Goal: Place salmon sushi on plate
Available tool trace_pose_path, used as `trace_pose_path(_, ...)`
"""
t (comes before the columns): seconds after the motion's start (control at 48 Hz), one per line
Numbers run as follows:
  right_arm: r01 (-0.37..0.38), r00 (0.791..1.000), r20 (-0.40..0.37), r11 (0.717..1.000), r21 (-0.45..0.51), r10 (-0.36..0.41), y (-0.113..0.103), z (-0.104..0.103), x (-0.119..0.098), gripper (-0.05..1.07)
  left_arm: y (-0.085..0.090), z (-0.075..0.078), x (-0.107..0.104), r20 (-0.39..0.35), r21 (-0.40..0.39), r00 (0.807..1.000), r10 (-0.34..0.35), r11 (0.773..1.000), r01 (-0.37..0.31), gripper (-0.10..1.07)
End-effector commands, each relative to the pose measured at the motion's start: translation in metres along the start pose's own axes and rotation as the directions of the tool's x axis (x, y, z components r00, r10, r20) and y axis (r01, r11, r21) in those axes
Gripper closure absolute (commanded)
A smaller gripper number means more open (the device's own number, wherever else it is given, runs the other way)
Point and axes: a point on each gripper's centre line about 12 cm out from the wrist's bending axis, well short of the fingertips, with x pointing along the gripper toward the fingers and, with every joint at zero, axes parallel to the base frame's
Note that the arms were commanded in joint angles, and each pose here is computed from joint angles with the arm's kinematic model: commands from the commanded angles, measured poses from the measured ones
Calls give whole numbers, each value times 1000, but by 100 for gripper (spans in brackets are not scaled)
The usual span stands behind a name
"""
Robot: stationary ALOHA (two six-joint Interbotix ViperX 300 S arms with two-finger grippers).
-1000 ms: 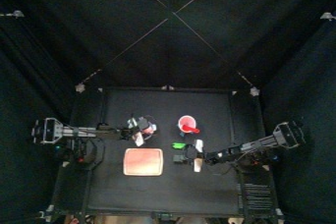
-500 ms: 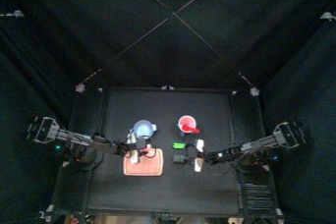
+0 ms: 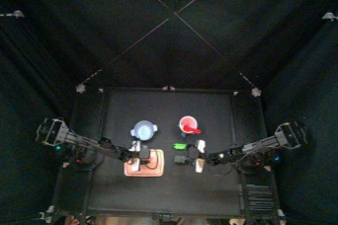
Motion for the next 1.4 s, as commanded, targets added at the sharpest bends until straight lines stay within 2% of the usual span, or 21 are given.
trace_pose_path(0.0,-9,999,35,1000,12,9,0,11,-7,12,-4,1,7,-10,-10,1000,-13,1000,12,38)
trace_pose_path(0.25,-8,999,33,1000,11,8,0,10,-6,12,-7,-8,24,-56,-7,998,-23,1000,22,35)
trace_pose_path(0.667,-9,1000,27,1000,9,8,1,9,-5,12,-8,-12,25,-64,-11,998,-27,1000,27,18)
trace_pose_path(0.979,-9,1000,27,1000,9,8,1,9,-5,12,-8,-7,23,-50,-16,998,-29,999,29,5)
trace_pose_path(1.375,-12,1000,26,1000,10,11,2,9,-5,12,-7,3,16,-16,-21,999,-28,999,28,4)
